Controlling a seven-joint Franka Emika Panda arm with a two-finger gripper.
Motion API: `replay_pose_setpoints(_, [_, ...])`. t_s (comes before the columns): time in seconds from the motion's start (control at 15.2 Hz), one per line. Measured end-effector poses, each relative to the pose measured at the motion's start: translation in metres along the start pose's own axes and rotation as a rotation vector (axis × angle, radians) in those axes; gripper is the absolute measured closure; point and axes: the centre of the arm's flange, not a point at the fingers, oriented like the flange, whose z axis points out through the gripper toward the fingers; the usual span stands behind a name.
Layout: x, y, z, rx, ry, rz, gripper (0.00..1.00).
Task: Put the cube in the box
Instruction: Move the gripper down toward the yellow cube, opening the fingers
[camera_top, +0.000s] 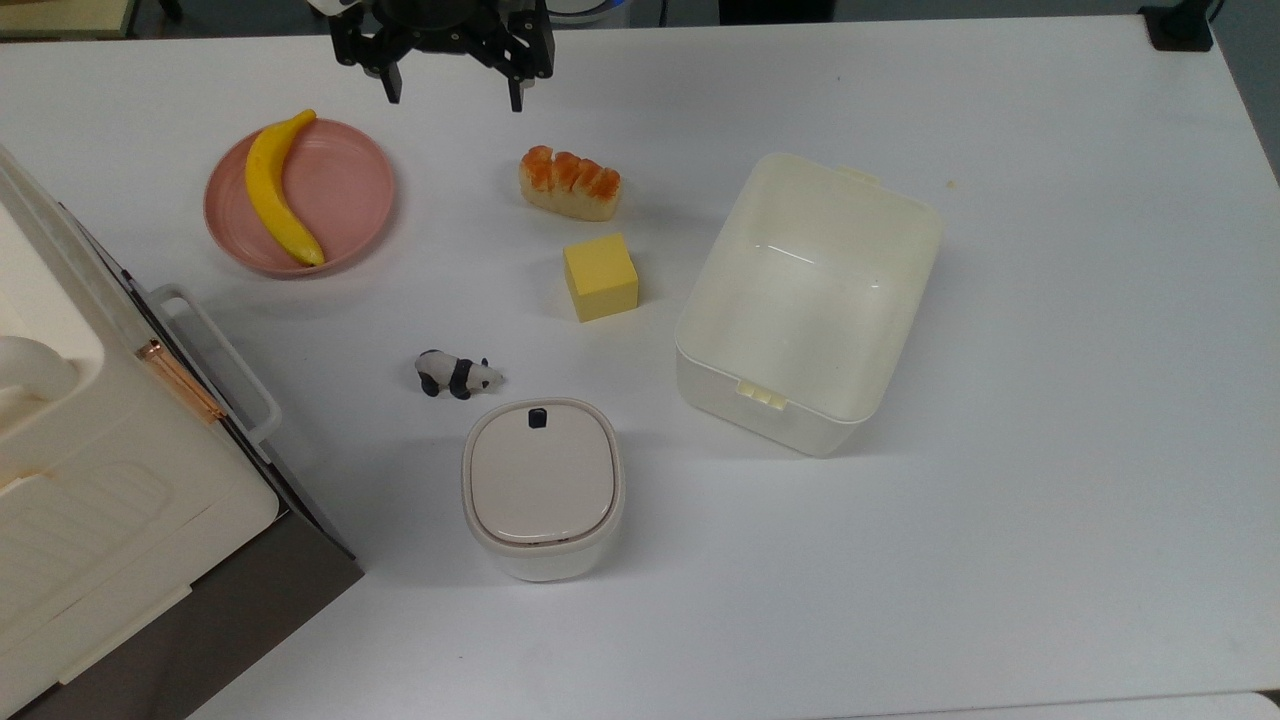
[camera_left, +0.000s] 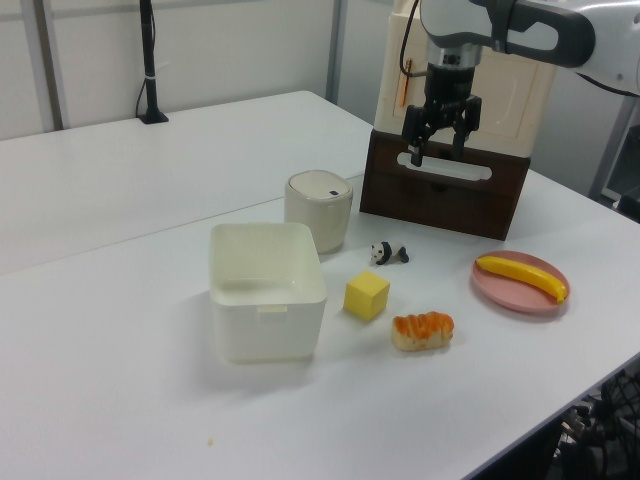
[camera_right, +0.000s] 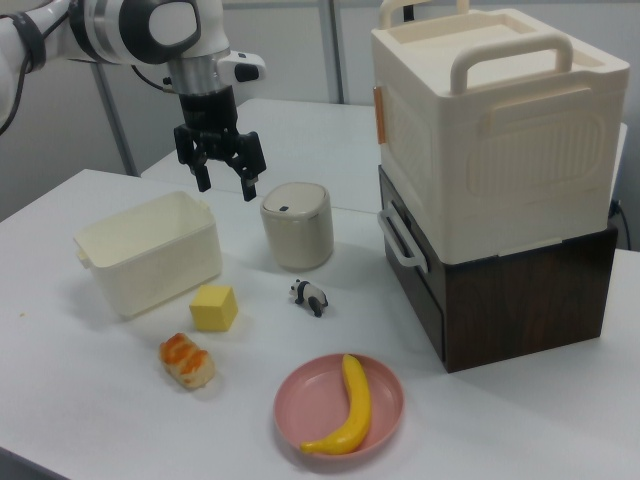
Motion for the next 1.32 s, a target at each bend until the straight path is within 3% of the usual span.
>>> replay_pose_setpoints(1.32, [0.003,0.000,0.011,0.004,-0.020,-0.073,0.00])
